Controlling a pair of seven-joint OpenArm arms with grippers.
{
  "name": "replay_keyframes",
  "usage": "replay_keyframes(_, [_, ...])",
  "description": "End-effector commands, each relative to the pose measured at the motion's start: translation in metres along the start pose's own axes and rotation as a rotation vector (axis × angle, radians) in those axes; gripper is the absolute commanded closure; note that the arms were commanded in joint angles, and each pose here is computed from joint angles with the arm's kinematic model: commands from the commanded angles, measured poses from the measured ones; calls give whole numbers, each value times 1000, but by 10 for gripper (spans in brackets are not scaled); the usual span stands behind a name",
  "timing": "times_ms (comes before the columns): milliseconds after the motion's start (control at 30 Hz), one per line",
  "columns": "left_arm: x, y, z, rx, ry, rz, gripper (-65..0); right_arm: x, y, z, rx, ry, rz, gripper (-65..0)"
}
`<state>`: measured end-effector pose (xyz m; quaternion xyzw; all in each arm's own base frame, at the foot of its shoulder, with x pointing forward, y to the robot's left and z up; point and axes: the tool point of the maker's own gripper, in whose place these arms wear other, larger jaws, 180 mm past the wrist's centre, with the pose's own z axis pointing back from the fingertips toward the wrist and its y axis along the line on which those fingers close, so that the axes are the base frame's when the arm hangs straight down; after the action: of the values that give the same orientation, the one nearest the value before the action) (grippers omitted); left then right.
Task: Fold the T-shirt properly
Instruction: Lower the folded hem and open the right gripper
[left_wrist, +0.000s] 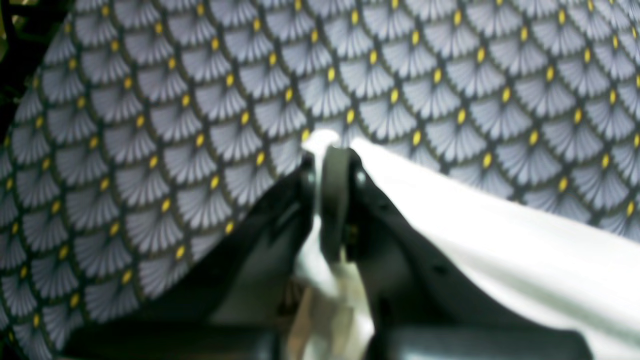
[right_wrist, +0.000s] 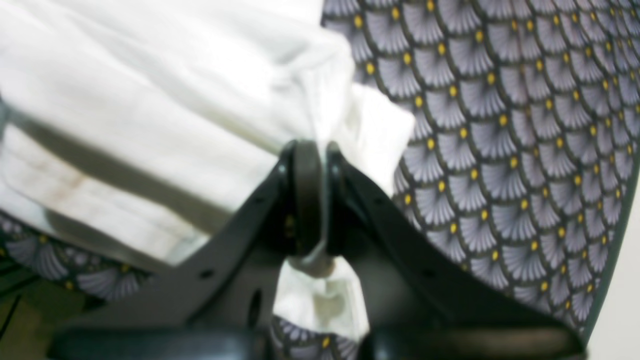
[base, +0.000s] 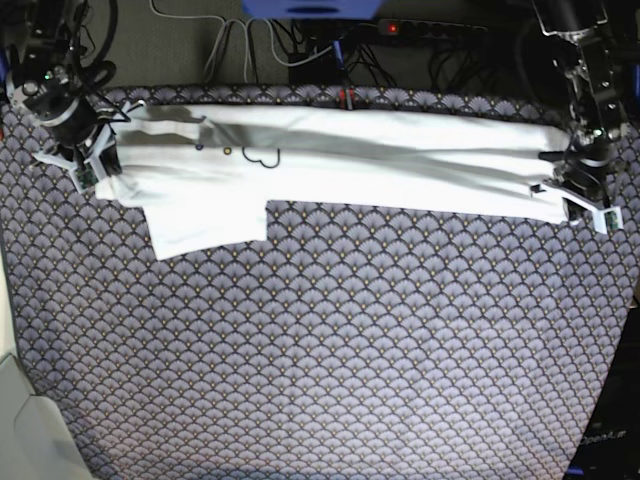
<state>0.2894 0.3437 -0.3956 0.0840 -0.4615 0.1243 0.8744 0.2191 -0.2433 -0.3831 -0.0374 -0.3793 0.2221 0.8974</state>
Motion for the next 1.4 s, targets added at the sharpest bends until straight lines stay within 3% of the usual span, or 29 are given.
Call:
replay_keyframes(0, [24, 8, 0, 21, -65, -11, -9, 3, -7, 3, -23, -2, 5, 0])
replay_keyframes(133, [33, 5, -4, 17, -85, -3, -9, -8, -6, 1, -21, 72, 5, 0])
replay_keyframes(400, [27, 2, -3, 10, -71, -7, -11, -12, -8, 2, -23, 94, 10, -7])
replay_keyframes(500, [11, -4, -1, -11, -32, -39, -66, -13, -9, 3, -24, 98, 11, -81])
replay_keyframes(667, [-1, -10, 2, -27, -5, -53, -247, -15, -12, 5, -25, 109, 27, -273])
replay_keyframes(800, [-7, -12, 3, -31, 6, -56, -274, -12, -14, 6, -32, 101, 34, -360])
replay_keyframes(1133, [-9, -11, 3, -31, 11, -55, -276, 8, -15, 23, -57, 56, 100, -366])
replay_keyframes(1367, [-8, -11, 3, -30, 10, -57, -276, 5, -35, 32, -113, 63, 88, -366])
